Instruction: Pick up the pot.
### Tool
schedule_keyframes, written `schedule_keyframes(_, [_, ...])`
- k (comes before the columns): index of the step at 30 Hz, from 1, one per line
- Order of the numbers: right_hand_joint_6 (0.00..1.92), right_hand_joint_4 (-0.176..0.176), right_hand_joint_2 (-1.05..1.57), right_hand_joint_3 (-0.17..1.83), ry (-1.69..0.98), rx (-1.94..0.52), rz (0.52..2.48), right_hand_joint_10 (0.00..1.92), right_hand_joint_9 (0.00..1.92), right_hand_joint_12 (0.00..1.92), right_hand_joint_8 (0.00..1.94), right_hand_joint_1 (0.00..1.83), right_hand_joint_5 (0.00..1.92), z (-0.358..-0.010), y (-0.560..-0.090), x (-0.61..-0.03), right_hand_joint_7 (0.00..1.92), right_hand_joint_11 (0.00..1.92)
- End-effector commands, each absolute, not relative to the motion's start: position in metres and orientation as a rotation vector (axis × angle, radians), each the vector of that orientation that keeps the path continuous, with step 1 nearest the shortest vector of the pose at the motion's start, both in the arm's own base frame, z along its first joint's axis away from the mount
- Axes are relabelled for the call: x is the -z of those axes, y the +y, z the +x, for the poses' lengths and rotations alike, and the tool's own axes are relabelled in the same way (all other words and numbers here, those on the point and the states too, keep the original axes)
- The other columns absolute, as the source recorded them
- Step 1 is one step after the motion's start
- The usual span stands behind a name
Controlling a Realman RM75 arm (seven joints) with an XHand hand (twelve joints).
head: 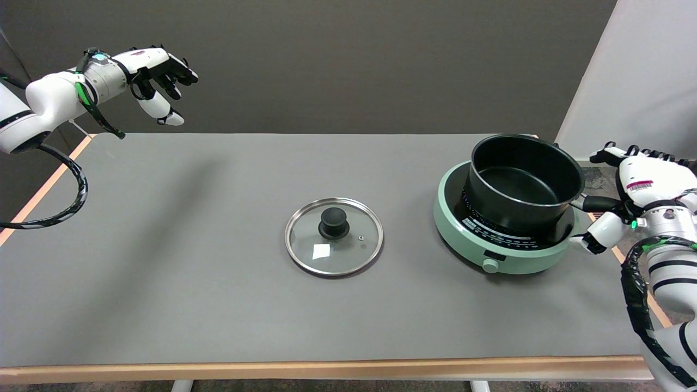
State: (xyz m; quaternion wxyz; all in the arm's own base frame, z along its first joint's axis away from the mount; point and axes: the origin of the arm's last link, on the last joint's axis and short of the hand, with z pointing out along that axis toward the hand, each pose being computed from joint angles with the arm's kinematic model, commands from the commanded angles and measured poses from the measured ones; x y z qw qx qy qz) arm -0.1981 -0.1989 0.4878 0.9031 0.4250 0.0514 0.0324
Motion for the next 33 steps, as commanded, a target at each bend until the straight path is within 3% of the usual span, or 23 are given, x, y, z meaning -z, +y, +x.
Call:
schedule_keyframes(1, [0.57, 0.176, -0.60, 1.07, 0.117, -0.070, 0.887, 0.57, 0.57, 0.57, 0.57, 1.18, 0.57, -0.194, -0.201, -0.489, 0.57, 0.57])
schedule_keyframes(15, [0.63, 0.176, -0.52, 0.97, 0.063, -0.059, 0.890, 0.63, 0.63, 0.63, 0.63, 1.14, 0.63, -0.210, -0.196, -0.483, 0.63, 0.63])
schedule_keyframes(23, [0.62, 0.176, -0.52, 1.03, 0.004, -0.036, 0.876, 0.62, 0.62, 0.62, 0.62, 1.13, 0.62, -0.229, -0.185, -0.477, 0.62, 0.62])
schedule_keyframes(26, [0.61, 0.176, -0.53, 1.29, 0.001, -0.035, 0.878, 0.61, 0.61, 0.61, 0.61, 1.16, 0.61, -0.229, -0.185, -0.475, 0.61, 0.61])
schedule_keyframes(27, [0.64, 0.176, -0.54, 1.52, 0.005, -0.035, 0.880, 0.64, 0.64, 0.64, 0.64, 1.17, 0.64, -0.228, -0.186, -0.476, 0.64, 0.64])
schedule_keyframes(28, [0.65, 0.176, -0.54, 1.62, 0.009, -0.036, 0.882, 0.65, 0.65, 0.65, 0.65, 1.17, 0.65, -0.227, -0.187, -0.476, 0.65, 0.65])
schedule_keyframes(32, [0.81, 0.172, -0.54, 1.83, 0.023, -0.044, 0.896, 0.81, 0.81, 0.81, 0.81, 1.21, 0.81, -0.222, -0.191, -0.475, 0.81, 0.81])
schedule_keyframes(33, [0.87, 0.117, -0.52, 1.83, 0.028, -0.047, 0.900, 0.87, 0.87, 0.87, 0.87, 1.22, 0.87, -0.221, -0.192, -0.475, 0.87, 0.87])
